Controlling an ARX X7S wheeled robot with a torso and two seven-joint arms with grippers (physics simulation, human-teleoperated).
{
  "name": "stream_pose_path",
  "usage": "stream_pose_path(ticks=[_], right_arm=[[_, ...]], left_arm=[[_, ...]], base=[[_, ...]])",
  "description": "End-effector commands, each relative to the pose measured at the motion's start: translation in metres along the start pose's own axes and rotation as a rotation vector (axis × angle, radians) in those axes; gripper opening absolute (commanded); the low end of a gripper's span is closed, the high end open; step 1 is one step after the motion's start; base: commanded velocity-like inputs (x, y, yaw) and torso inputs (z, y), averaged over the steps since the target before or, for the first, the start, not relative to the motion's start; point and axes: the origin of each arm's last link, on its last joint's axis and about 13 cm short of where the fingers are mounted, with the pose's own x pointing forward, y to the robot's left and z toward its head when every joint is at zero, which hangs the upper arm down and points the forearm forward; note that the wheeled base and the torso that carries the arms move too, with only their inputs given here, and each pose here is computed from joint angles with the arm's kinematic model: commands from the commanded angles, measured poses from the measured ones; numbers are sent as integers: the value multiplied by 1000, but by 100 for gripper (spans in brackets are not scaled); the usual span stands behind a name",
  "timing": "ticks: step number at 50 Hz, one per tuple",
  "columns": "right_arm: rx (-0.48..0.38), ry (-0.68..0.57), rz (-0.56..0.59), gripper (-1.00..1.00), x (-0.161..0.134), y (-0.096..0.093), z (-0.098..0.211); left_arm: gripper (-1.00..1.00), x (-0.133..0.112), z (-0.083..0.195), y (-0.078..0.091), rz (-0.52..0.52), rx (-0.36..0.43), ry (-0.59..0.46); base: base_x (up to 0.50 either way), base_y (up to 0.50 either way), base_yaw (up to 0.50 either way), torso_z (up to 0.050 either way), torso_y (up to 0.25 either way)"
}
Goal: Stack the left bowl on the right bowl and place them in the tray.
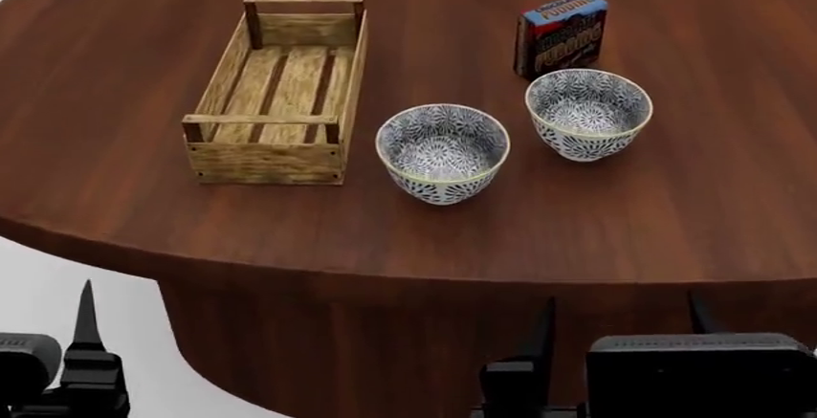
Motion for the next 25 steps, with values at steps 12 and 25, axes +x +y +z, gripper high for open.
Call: stream_pose_path(ticks=[12,25], right_arm=[[-36,39,-3,100,3,1,-1],[10,38,-3,100,2,-1,-3]], left_arm=[[100,1,4,-1,-7,-2,-8],[100,0,5,-2,-12,0,-11]], base=[[500,104,0,0,0],[500,170,0,0,1]])
